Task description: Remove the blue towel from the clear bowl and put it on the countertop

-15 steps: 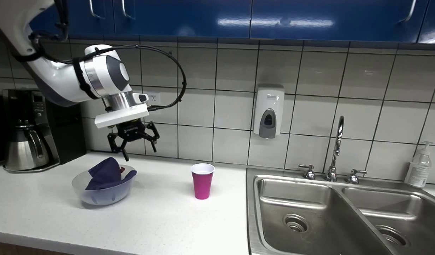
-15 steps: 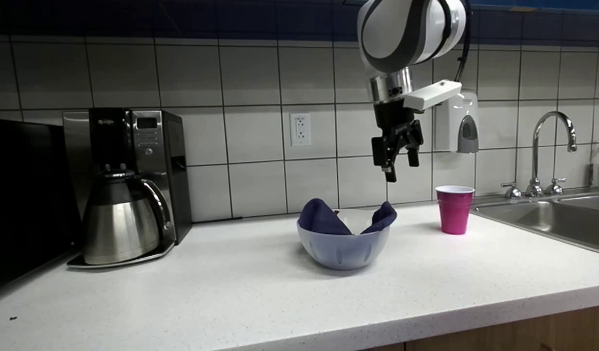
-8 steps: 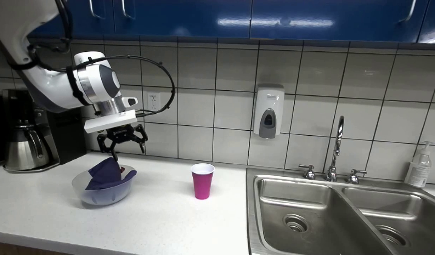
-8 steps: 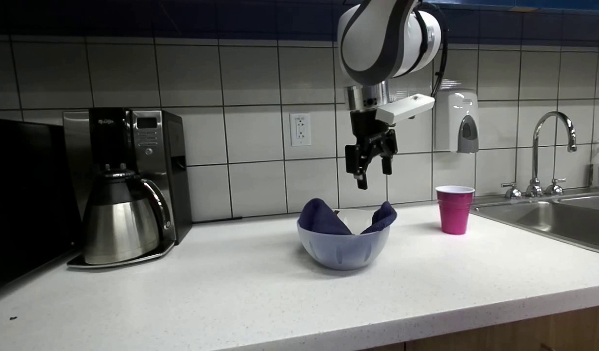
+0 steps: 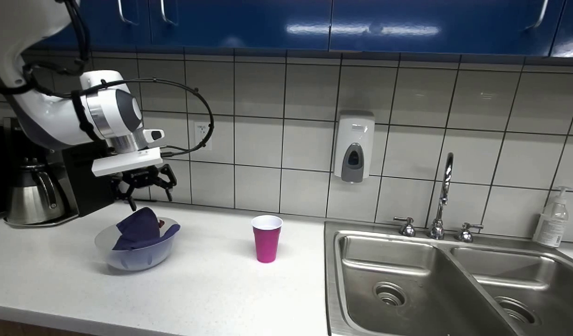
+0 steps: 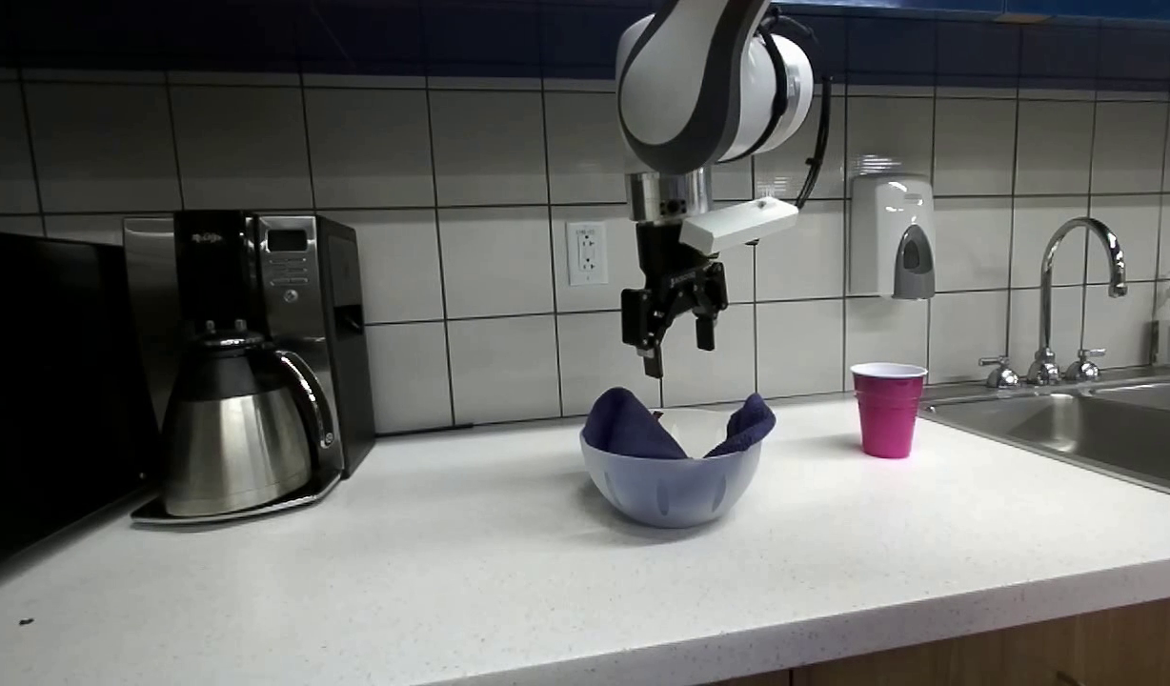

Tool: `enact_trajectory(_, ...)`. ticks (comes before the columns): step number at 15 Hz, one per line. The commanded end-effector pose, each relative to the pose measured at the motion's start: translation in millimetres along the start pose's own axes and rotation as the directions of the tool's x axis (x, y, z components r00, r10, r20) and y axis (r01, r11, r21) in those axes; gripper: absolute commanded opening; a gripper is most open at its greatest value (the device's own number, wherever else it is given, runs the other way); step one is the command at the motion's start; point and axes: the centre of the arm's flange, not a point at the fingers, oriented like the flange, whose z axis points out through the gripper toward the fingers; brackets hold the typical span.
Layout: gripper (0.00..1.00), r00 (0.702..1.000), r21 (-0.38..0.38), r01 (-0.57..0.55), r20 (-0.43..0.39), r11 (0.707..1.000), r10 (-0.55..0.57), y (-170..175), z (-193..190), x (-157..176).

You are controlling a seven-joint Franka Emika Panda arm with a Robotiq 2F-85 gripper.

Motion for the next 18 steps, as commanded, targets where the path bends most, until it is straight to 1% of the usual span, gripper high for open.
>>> enact_trajectory(1, 1.0, 0.999, 0.009, -0.021, -0.044, 1.0, 0.022, -18, -3, 13)
enact_trajectory(5, 1.0, 0.998, 0.039, -0.013, -0.053, 0.999, 0.015, -33, 11, 16)
enact_trajectory(11, 1.0, 0.999, 0.068, -0.024, -0.023, 0.997, 0.026, -42, 38, 11)
enact_trajectory(12, 1.0, 1.0, 0.056, -0.005, -0.021, 0.998, 0.006, -40, 34, 8)
enact_trajectory(18, 1.0, 1.0, 0.06, -0.005, -0.013, 0.998, 0.005, -41, 39, 7)
